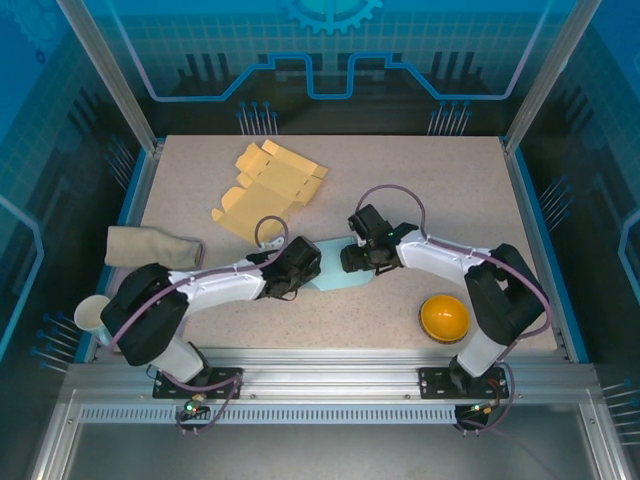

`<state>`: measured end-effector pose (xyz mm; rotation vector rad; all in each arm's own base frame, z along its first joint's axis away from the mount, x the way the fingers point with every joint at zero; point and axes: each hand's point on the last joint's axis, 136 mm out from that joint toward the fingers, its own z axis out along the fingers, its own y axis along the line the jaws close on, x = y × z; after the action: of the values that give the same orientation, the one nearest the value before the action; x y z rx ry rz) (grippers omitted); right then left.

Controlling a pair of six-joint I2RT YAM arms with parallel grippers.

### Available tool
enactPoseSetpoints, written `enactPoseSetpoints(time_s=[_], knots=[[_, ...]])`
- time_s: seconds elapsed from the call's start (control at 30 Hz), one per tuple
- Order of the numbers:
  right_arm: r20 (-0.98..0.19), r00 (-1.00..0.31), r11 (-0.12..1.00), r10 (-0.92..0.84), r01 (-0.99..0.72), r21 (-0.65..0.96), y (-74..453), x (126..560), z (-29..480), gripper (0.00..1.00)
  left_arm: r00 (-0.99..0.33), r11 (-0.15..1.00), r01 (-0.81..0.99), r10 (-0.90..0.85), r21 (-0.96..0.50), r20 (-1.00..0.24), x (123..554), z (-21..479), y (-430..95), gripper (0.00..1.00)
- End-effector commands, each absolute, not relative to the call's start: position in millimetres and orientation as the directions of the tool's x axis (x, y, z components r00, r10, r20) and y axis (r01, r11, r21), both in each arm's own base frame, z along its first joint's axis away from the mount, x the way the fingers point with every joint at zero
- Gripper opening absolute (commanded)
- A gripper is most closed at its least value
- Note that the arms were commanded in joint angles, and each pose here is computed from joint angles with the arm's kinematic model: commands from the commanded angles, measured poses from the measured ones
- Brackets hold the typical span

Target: Fold the paper box

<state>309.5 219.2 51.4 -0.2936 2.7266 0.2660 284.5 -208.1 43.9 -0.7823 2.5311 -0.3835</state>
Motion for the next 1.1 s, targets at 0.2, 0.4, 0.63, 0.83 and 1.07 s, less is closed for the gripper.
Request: enactPoseSetpoints(time_s=[0.2,0.4,0.63,0.83,1.07], knots=[[-0.324,-0.937,0.982,-0.132,-0.167,0.084,195,309,25,0.61,-0.798,0.819,-0.466,-0.552,-0.335,-0.240,286,20,-206,0.75],[-0.326,-0.941,0.989,-0.091,-0.123,0.079,190,310,29,0.61,-0.812,0.839,-0.405,-0.513,-0.364,-0.280,300,48,-211,0.75],[-0.365,-0.930,0.988,-0.050,-0.099,0.117,191,307,42,0.61,-0.814,0.871,-0.331,-0.458,-0.362,-0.357,306,102,-208,0.85],[-0.377,-0.925,0.986,-0.039,-0.097,0.135,192,305,48,0.61,-0.824,0.809,-0.372,-0.513,-0.455,-0.240,302,112,-229,0.99],[-0.383,-0.924,0.981,-0.026,-0.097,0.167,196,301,47,0.61,-0.801,0.733,-0.521,-0.597,-0.437,-0.047,299,101,-253,0.99]])
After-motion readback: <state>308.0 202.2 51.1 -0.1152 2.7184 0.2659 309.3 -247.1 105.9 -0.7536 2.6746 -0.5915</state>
